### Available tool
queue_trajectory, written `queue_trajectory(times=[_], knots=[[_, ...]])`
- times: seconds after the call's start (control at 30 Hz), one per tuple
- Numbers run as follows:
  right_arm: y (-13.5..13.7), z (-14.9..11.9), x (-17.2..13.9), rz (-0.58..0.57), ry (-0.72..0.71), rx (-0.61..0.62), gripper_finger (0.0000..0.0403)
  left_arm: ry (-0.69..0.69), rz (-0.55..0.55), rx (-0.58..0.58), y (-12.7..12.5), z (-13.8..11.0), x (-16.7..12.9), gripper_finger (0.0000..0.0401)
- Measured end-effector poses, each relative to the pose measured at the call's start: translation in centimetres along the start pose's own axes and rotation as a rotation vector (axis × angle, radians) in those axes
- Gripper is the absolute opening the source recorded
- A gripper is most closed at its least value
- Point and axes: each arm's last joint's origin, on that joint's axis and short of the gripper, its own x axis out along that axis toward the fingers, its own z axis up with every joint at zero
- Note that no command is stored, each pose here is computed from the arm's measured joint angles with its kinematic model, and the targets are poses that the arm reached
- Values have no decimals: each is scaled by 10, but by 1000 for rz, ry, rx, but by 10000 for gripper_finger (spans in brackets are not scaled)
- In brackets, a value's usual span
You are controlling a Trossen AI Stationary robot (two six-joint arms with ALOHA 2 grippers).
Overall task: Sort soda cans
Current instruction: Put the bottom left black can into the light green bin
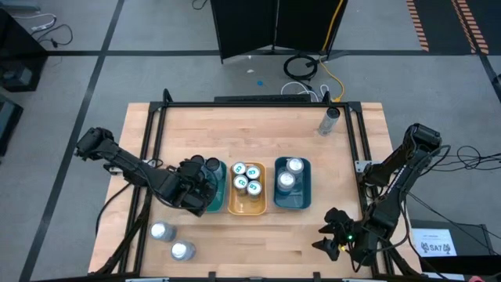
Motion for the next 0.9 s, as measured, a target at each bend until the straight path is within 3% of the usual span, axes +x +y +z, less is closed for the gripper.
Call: queue_trajectory(times=[0.9], knots=[[0, 4, 2, -7, -9, 40, 331, -4, 24, -67, 0, 9, 5, 290]])
